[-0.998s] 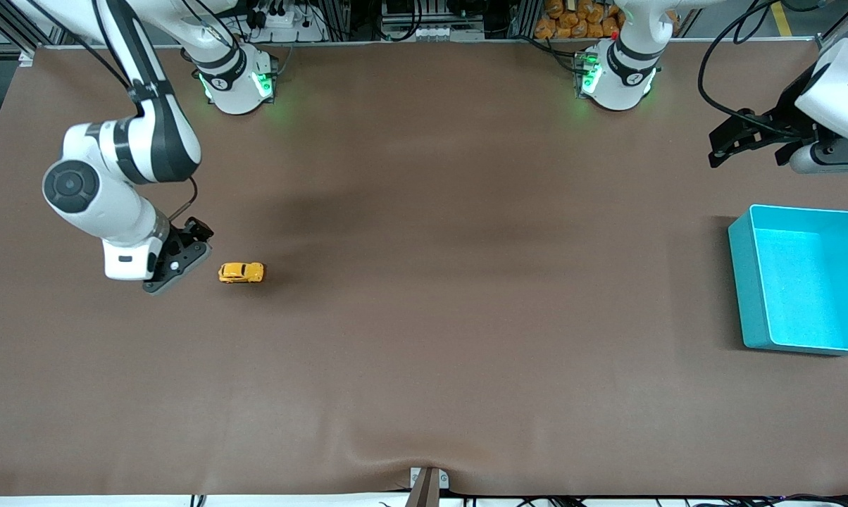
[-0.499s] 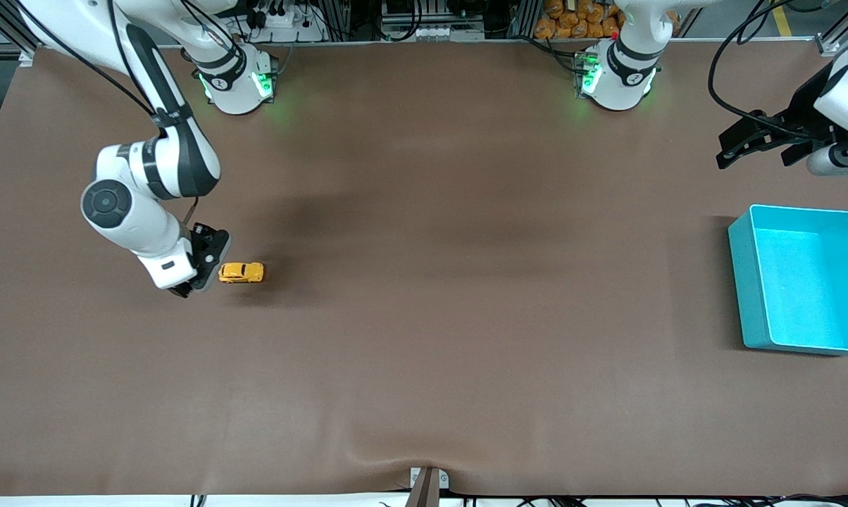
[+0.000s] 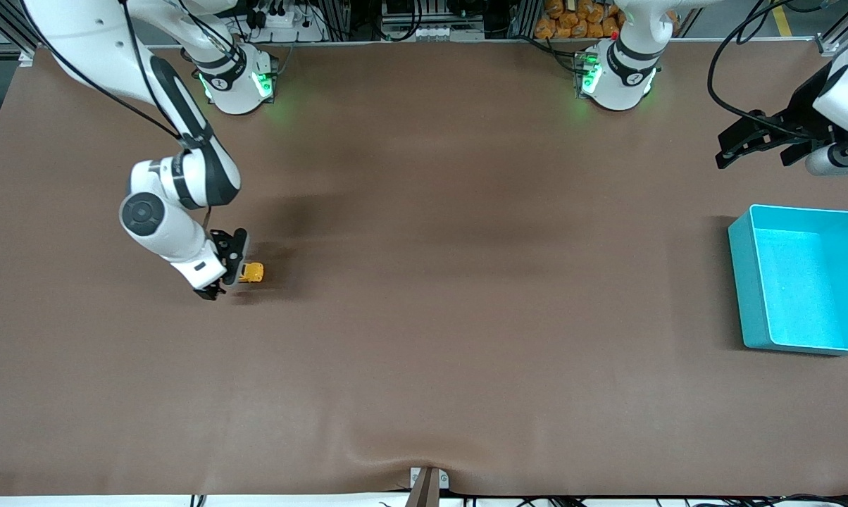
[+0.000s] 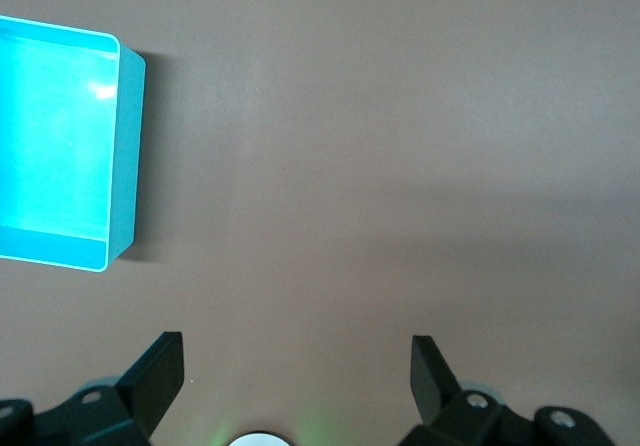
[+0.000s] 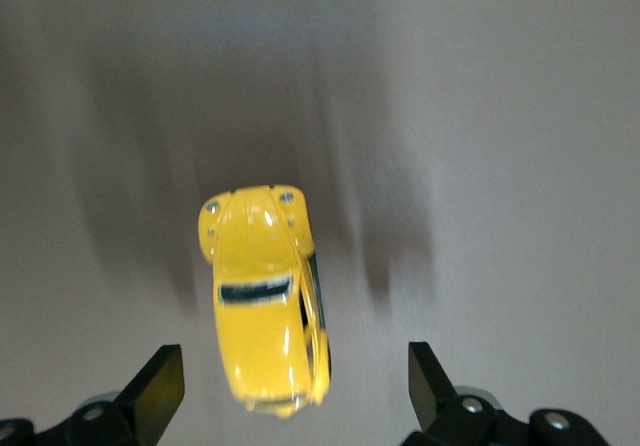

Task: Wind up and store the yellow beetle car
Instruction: 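Lower the right gripper and close it on the yellow car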

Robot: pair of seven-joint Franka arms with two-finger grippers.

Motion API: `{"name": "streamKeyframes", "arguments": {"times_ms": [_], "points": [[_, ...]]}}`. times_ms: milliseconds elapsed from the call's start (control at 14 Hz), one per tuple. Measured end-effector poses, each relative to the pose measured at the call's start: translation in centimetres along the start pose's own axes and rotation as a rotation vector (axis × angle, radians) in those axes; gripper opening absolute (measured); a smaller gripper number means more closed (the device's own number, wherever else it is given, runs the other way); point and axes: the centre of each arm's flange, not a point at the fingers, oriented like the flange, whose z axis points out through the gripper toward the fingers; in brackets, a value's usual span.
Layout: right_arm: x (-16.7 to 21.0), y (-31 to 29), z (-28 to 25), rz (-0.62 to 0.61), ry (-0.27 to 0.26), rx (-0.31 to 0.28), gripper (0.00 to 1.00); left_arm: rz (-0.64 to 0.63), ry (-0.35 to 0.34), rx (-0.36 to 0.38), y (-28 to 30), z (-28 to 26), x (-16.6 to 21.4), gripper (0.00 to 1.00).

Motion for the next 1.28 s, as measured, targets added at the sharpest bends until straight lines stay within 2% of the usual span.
{"name": "streamKeyframes", "arguments": {"times_ms": [214, 428, 570, 642, 713, 784, 998, 1283], "points": [[0.7, -0.1, 0.7, -0.038, 0.008, -0.011, 0.87, 0.000, 0.000, -0.001, 0.0, 0.0, 0.0, 1.00], [0.8, -0.1, 0.7, -0.046, 0.009, -0.012, 0.85, 0.007, -0.004, -0.020, 0.5, 0.0, -0.1, 1.00], [0.8, -0.1, 0.8, -0.049, 0.008, -0.011, 0.69, 0.016, -0.006, -0.033, 1.0, 0.0, -0.2, 1.00], [0.8, -0.1, 0.8, -0.050, 0.008, -0.011, 0.69, 0.020, -0.006, -0.036, 1.3, 0.0, -0.3, 1.00], [0.8, -0.1, 0.8, -0.052, 0.008, -0.011, 0.63, 0.024, -0.006, -0.037, 1.5, 0.0, -0.3, 1.00], [0.8, -0.1, 0.8, -0.052, 0.008, -0.011, 0.51, 0.028, -0.005, -0.037, 1.7, -0.1, -0.3, 1.00], [0.9, -0.1, 0.8, -0.053, 0.009, -0.011, 0.45, 0.029, -0.004, -0.037, 1.8, -0.1, -0.4, 1.00], [0.8, -0.1, 0.8, -0.052, 0.007, -0.009, 0.45, 0.029, -0.004, -0.038, 1.8, -0.1, -0.3, 1.00]]}}
